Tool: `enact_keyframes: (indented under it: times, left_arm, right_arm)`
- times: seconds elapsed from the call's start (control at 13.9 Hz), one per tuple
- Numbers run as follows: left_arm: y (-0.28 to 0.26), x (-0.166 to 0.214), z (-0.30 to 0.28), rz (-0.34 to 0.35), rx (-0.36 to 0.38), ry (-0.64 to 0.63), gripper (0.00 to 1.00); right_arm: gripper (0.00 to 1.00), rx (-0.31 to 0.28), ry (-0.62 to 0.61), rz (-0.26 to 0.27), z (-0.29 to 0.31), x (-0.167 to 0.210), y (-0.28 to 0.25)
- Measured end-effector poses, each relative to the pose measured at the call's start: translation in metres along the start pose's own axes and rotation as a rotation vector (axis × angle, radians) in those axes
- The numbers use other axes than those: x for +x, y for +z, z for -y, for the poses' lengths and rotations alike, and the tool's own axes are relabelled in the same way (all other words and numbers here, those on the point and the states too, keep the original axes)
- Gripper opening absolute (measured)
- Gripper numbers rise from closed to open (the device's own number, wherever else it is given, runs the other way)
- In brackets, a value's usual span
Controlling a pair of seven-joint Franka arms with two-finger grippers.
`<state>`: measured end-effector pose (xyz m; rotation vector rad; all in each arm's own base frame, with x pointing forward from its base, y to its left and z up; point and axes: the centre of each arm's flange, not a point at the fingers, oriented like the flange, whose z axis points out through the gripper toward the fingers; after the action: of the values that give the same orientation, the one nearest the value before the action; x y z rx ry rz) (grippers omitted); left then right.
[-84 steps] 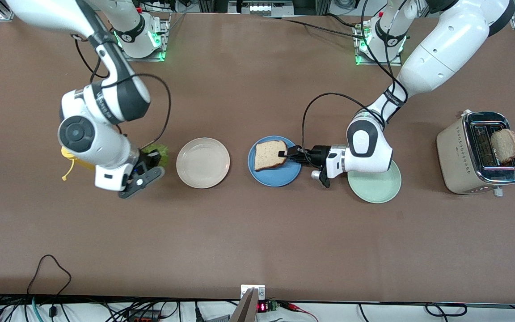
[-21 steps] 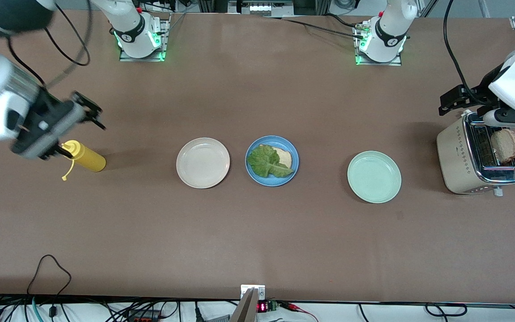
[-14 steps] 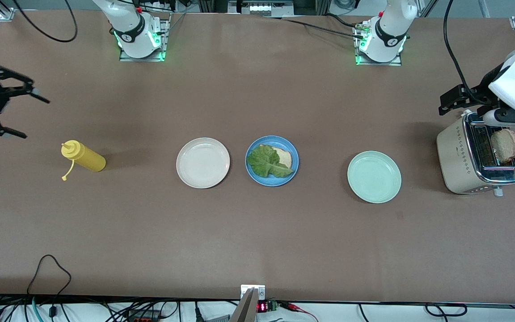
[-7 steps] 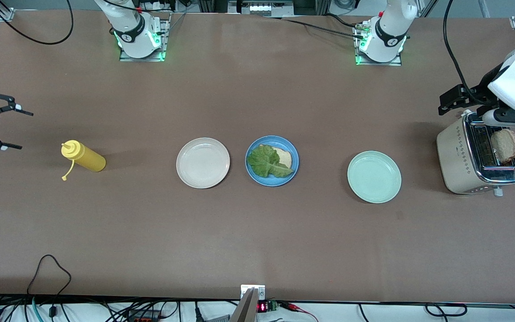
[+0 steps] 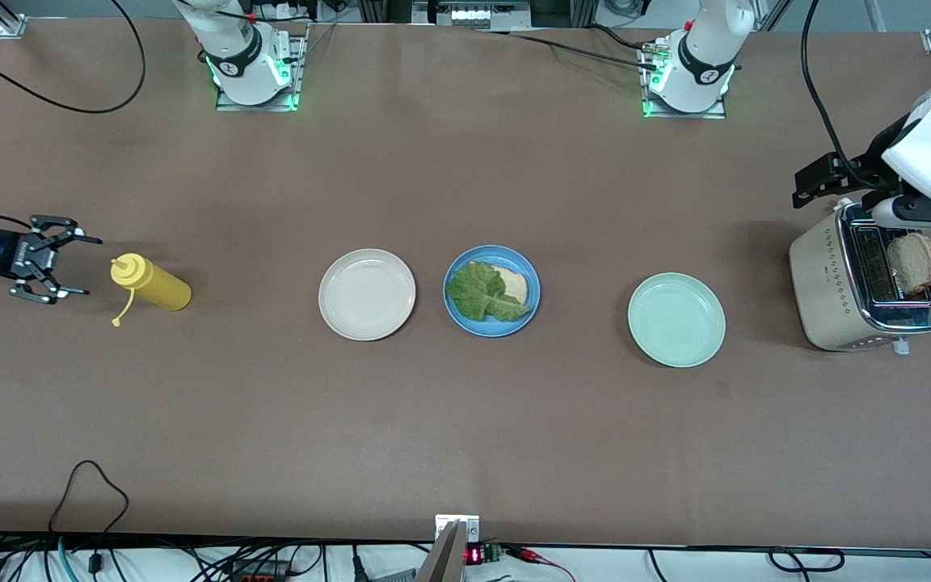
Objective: Make sandwich in blue plate with both arms
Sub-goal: 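Grasp the yellow squeeze bottle with the right gripper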
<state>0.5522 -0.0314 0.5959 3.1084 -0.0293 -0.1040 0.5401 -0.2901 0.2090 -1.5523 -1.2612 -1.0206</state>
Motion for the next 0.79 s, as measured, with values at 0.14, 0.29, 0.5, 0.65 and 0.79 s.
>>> enact_keyframes:
  times: [0.14, 0.29, 0.5, 0.65, 0.79]
  left_arm:
    - [0.000, 0.000, 0.000, 0.000, 0.000, 0.000, 1.00]
    - [0.000, 0.000, 0.000, 0.000, 0.000, 0.000, 1.00]
    - [0.000, 0.000, 0.000, 0.000, 0.000, 0.000, 1.00]
    - [0.000, 0.000, 0.000, 0.000, 0.000, -0.001, 1.00]
    - [0.000, 0.000, 0.000, 0.000, 0.000, -0.001, 1.00]
  right_arm:
    - [1.00, 0.010, -0.038, -0.047, -0.003, -0.035, 0.009]
    - [1.00, 0.020, -0.062, -0.082, -0.002, -0.062, 0.023]
    - [1.00, 0.033, -0.076, -0.122, 0.000, -0.087, 0.041]
    - [1.00, 0.032, -0.085, -0.145, -0.003, -0.089, 0.050]
    - [1.00, 0.038, -0.096, -0.161, -0.010, -0.083, 0.063]
